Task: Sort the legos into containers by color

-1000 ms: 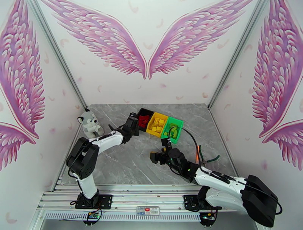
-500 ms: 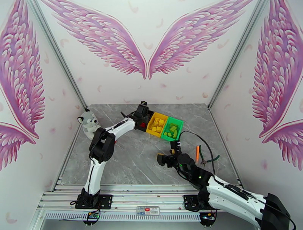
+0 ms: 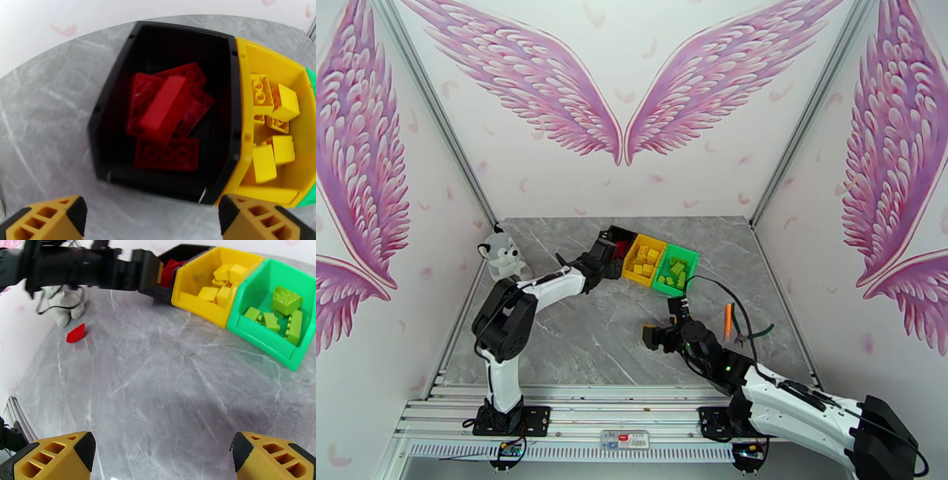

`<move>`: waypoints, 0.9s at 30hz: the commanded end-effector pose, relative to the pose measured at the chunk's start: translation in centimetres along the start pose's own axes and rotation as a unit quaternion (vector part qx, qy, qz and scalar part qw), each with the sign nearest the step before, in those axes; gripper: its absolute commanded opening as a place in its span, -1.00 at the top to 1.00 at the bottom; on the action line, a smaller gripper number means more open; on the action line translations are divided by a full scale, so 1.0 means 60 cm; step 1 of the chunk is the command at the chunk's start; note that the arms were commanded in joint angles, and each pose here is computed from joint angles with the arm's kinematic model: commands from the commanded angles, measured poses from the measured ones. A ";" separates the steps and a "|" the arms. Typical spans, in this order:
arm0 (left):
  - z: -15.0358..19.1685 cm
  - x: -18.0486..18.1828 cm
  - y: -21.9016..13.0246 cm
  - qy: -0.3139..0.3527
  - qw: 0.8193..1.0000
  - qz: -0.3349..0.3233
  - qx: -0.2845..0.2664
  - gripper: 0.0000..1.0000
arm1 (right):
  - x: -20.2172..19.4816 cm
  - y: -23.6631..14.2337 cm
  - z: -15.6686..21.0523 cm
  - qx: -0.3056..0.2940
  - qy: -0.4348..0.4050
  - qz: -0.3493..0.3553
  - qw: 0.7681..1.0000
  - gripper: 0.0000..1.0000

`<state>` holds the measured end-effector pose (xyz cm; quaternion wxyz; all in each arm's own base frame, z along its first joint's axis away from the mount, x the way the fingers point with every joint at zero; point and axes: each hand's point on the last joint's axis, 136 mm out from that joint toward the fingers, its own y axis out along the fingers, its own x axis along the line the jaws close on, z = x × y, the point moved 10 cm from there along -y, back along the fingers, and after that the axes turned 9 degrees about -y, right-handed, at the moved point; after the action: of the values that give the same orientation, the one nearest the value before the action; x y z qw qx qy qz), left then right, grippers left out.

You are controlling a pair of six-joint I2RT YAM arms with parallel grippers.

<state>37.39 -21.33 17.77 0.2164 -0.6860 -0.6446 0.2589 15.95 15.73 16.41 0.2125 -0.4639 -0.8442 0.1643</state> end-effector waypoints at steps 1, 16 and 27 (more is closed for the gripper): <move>-0.010 0.042 -0.033 -0.039 0.998 -0.022 -0.053 -0.98 | 0.021 0.015 -0.015 -0.016 -0.005 -0.049 0.999 -0.96; 0.104 0.220 -0.041 -0.180 0.980 -0.087 -0.015 -0.98 | 0.093 0.128 -0.016 0.049 -0.015 -0.140 0.989 -0.92; 0.127 0.241 -0.023 -0.221 0.970 -0.097 0.006 -0.98 | 0.109 0.148 -0.017 0.058 -0.023 -0.158 0.986 -0.91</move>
<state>31.79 -7.31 12.31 0.1066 -0.5504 -0.7394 0.3729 19.50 25.03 13.50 0.2527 -0.3266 -0.8875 0.2043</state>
